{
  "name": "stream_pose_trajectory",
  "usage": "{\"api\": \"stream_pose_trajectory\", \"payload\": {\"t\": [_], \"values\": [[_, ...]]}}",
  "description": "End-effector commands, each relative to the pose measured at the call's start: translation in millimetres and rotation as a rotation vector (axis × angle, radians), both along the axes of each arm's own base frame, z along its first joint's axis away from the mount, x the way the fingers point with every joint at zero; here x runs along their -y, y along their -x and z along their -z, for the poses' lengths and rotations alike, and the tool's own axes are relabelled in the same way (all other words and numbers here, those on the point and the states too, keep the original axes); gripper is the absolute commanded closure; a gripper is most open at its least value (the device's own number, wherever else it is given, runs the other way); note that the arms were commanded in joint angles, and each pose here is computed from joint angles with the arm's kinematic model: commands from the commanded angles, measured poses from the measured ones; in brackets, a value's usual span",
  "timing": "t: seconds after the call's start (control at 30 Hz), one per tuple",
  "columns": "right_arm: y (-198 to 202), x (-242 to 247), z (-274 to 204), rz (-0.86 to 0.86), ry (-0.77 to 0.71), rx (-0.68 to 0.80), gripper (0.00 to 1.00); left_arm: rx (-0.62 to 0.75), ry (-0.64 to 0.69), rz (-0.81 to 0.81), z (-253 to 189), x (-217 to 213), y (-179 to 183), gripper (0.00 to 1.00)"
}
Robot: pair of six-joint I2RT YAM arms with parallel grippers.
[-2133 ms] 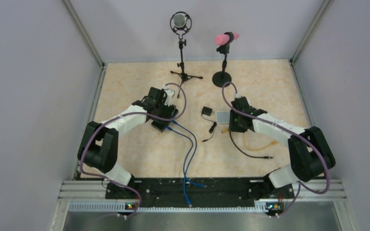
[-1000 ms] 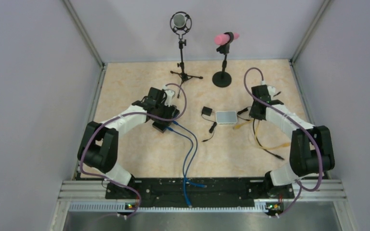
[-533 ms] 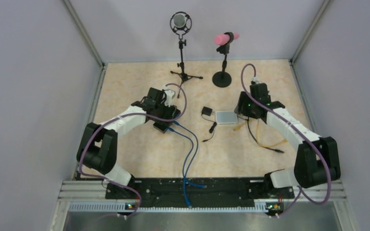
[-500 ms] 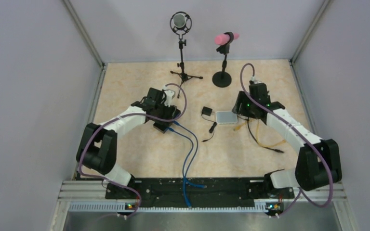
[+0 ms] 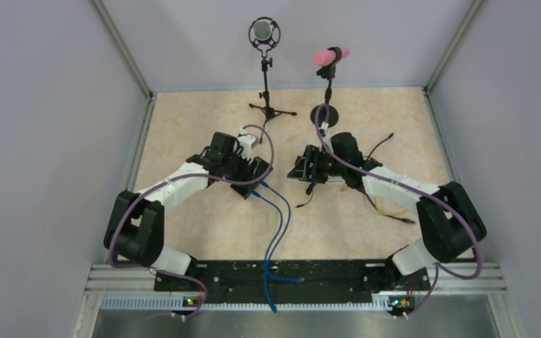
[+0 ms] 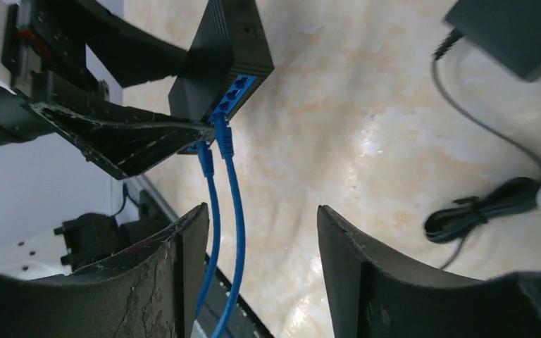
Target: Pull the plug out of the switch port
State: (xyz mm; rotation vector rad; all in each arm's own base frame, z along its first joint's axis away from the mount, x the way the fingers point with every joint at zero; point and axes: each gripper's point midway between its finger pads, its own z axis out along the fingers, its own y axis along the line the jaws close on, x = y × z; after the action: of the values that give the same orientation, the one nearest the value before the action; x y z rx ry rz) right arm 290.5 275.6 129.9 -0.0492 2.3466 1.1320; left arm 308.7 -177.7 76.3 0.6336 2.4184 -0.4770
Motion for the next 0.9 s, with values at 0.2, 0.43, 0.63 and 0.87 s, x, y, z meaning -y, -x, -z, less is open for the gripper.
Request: {"api": "stream_pose_trajectory", "payload": {"t": [0.2,0.43,0.63,0.87], "values": [[20.8,-72.7,-5.0,-0.213,-0.215,-0.051,0.49,0.093,0.142,0.081,-33.9,21.7,1.2,0.93],[22.7,-88.1,0.4,-0.239,-0.259,-0.092,0.51,0.088,0.154,0.093,-34.7,23.3,4.5,0.93],[20.3,-95.2,3.9,-0.254,-0.270,-0.106,0.59,0.093,0.157,0.105,-36.0,24.3,5.7,0.92],[15.2,-103.6,11.2,-0.256,-0.265,-0.131,0.62,0.088,0.158,0.110,-33.8,24.6,6.1,0.93]]}}
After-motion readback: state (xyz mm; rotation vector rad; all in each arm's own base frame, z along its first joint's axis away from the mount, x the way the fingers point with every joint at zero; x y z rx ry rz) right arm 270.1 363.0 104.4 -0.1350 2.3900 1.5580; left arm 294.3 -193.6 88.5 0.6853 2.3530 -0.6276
